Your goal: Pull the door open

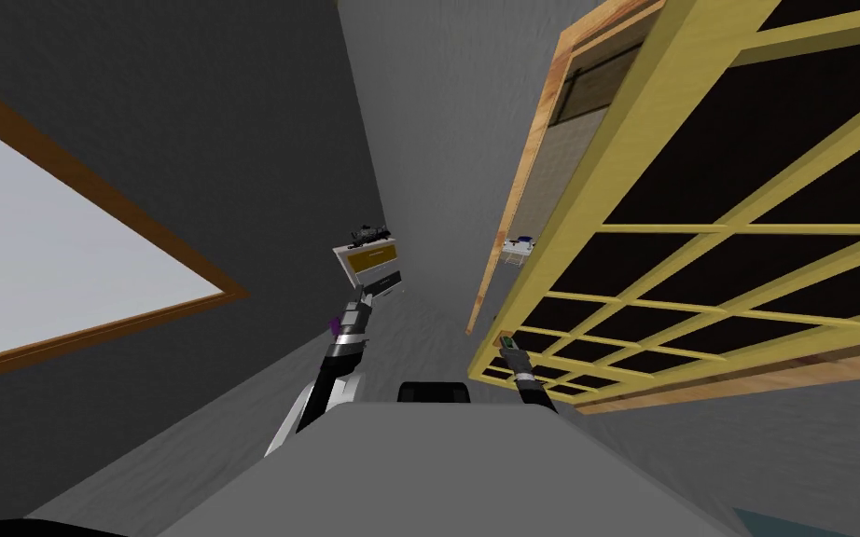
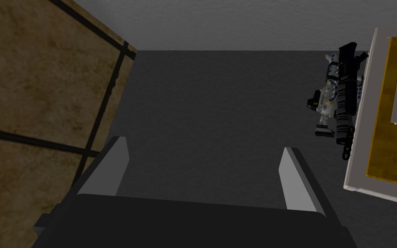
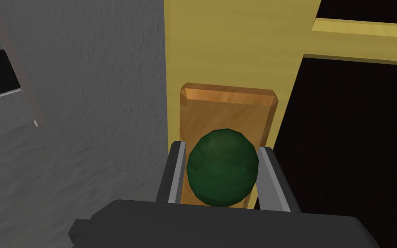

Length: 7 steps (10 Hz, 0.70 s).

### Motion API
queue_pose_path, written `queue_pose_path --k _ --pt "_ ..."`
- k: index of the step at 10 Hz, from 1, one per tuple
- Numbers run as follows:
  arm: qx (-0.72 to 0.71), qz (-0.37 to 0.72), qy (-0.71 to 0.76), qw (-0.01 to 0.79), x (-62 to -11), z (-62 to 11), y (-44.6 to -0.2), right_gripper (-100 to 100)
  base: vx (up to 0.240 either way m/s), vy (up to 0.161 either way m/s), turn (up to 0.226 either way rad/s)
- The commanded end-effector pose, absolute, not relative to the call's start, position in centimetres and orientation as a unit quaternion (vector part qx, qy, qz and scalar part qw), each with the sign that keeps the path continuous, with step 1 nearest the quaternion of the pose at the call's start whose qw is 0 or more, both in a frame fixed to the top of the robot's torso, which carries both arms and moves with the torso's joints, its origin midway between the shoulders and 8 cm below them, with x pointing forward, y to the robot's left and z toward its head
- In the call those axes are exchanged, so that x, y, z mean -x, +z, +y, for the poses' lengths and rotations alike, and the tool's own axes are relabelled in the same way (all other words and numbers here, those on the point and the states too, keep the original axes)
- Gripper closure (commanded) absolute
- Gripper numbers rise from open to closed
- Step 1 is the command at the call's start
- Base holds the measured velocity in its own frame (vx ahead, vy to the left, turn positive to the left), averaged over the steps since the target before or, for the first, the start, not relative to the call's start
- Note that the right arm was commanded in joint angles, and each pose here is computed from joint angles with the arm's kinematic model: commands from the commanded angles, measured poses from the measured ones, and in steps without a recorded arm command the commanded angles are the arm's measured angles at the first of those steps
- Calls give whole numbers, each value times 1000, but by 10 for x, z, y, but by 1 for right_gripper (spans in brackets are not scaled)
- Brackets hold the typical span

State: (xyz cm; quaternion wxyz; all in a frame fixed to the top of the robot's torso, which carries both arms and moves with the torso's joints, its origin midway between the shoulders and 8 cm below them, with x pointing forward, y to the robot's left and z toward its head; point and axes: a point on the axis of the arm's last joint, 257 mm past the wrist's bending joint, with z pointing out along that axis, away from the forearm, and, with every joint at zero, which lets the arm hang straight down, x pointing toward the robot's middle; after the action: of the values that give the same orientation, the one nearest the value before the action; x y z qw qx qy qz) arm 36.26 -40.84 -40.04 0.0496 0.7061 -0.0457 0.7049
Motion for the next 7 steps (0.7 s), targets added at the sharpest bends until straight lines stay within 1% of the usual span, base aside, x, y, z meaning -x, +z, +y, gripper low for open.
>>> queue_pose_path --k 1,2,5,6,7 --pt "-707 -35 706 38 -350 -406 -401 100 -256 -61 152" --pt "-707 -28 706 30 -344 -405 -401 100 -259 -45 166" --pt "-707 -16 707 17 -333 -403 -400 100 -189 -22 75" --pt "-709 -19 704 21 -334 -404 -402 100 -75 -14 19" --pt "-710 -13 704 15 -326 -403 -403 100 -132 -53 133"
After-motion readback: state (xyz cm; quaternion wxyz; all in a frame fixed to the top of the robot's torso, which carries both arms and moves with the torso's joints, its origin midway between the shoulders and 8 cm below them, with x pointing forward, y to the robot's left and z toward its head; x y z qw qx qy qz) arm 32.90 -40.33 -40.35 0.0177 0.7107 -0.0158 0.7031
